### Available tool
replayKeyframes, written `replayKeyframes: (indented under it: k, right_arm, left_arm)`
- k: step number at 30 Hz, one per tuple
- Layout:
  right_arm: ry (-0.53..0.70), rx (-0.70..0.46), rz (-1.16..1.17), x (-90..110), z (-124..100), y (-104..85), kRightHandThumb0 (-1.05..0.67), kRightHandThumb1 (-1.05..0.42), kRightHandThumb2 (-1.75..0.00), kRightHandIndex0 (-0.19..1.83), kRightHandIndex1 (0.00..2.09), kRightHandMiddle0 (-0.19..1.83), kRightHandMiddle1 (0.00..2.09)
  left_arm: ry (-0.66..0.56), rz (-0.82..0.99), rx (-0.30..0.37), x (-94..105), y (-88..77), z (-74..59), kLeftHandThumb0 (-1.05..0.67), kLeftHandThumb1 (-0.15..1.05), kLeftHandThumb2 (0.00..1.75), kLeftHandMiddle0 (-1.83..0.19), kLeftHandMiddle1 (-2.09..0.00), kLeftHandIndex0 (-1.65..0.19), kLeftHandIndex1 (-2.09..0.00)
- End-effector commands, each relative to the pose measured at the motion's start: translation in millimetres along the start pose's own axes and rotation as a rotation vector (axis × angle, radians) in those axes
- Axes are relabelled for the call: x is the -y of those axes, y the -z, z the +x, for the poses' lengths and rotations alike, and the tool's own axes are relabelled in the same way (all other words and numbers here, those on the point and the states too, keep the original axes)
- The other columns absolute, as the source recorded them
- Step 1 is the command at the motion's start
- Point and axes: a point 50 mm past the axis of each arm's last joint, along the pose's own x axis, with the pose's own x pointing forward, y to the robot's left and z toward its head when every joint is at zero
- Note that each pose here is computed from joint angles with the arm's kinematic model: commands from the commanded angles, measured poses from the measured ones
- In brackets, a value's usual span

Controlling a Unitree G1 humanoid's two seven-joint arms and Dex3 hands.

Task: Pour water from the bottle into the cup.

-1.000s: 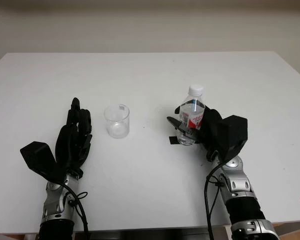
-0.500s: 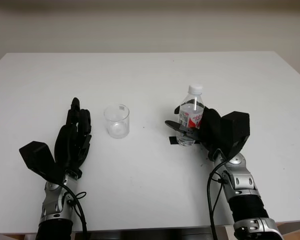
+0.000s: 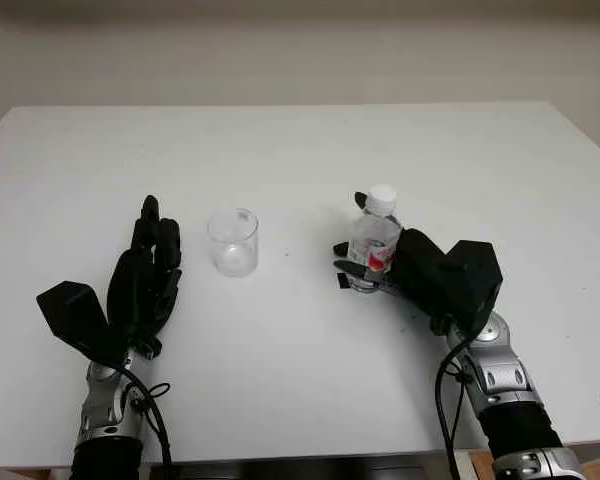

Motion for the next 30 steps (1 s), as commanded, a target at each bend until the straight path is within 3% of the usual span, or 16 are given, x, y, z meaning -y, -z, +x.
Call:
replayKeyframes:
  k: [1, 20, 30]
  right_arm:
    - [0.02, 0.002, 0.023, 2, -3, 3.7, -0.88, -0.89, -0.05, -0.19, 0.0, -0.19, 0.0]
    - [0.179, 0.089, 0.017, 3, -11, 9.1, -0.95, -0.93, -0.06, -0.19, 0.0, -0.19, 0.0]
    - [0.162, 0.171, 0.071, -10, -9, 0.0, -0.97, -0.92, -0.05, -0.19, 0.0, -0.19, 0.0]
  left_arm:
    - [-0.03, -0.018, -0.059, -7.0, 14.1, -8.0, -0.69, 1.05, 0.53, 0.16, -0.05, 0.19, -0.05]
    - [-0.032, -0.018, -0.061, -8.7, 12.6, -5.3, -0.69, 1.05, 0.52, 0.15, -0.05, 0.18, -0.05]
    - [-0.037, -0.009, -0.061, -8.4, 12.9, -5.5, -0.68, 1.05, 0.54, 0.14, -0.06, 0.18, -0.06]
